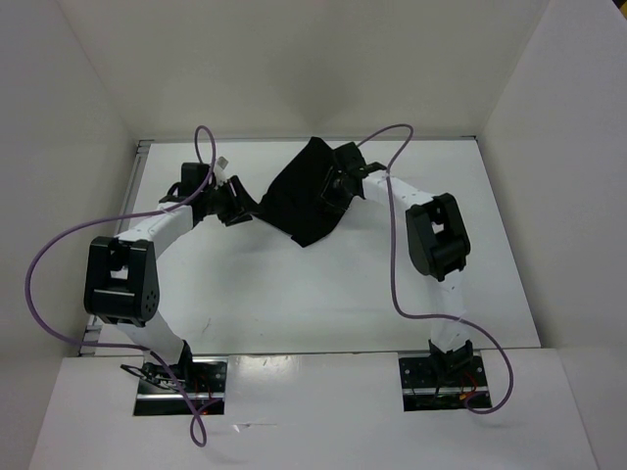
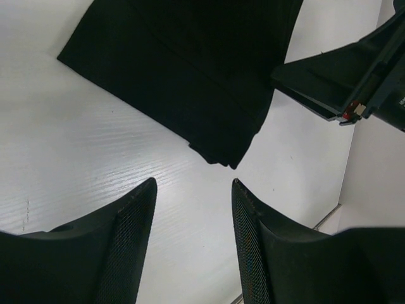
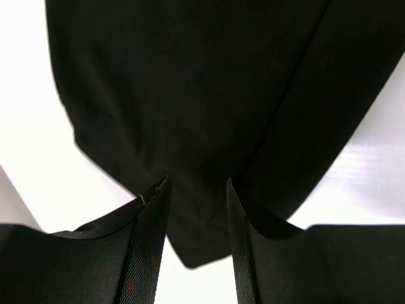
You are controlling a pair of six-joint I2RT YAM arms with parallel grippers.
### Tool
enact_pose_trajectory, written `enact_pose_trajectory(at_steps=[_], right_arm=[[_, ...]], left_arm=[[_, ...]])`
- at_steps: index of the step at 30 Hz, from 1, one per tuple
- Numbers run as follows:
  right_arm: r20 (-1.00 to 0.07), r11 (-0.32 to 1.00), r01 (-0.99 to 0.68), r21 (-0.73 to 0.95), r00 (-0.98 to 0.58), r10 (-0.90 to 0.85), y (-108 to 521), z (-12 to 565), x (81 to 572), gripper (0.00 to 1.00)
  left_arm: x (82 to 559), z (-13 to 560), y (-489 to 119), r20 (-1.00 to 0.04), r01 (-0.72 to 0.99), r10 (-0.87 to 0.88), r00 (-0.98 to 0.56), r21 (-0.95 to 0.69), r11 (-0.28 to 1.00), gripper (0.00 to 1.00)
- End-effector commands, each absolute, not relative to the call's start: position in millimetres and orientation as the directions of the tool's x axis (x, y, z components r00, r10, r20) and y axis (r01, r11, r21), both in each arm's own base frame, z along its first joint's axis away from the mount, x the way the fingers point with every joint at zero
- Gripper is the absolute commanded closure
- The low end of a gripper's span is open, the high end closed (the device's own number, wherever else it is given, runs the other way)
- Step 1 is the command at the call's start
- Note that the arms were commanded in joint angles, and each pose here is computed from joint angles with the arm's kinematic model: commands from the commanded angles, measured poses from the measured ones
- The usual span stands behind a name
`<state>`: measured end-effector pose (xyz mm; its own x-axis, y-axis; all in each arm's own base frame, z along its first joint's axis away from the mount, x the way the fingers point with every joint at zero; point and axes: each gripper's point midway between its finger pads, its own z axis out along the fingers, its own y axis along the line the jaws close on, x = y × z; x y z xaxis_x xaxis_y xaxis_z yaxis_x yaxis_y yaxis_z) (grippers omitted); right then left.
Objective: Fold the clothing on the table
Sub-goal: Flatten the skirt out
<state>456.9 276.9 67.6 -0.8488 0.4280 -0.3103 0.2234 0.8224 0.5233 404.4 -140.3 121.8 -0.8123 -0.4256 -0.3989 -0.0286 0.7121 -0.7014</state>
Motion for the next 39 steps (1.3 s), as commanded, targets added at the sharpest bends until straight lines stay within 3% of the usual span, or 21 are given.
enact_pose_trajectory(at_steps=[1,9,39], right_arm=[[-0.353,0.836,0.222,0.501,-0.830,0.432,282.2,81.6,467.4,0.54],[-0.407,0.870,0.235,0.432,-0.811,0.421,283.3,92.7,465.0,0.54],[-0.324,0.919,0.279,0.278,-0.873,0.363,284.8,29.4,425.3,0.54]], left_arm=[[402.9,118.2,-141.6,-0.418,0.011,-0.390,-0.820,-0.693,0.721,0.42],[402.1,119.0,-142.8,-0.415,0.015,-0.388,-0.823,-0.698,0.716,0.42],[398.9,109.5,-144.1,-0.384,-0.008,-0.390,-0.837,-0.705,0.710,0.42]])
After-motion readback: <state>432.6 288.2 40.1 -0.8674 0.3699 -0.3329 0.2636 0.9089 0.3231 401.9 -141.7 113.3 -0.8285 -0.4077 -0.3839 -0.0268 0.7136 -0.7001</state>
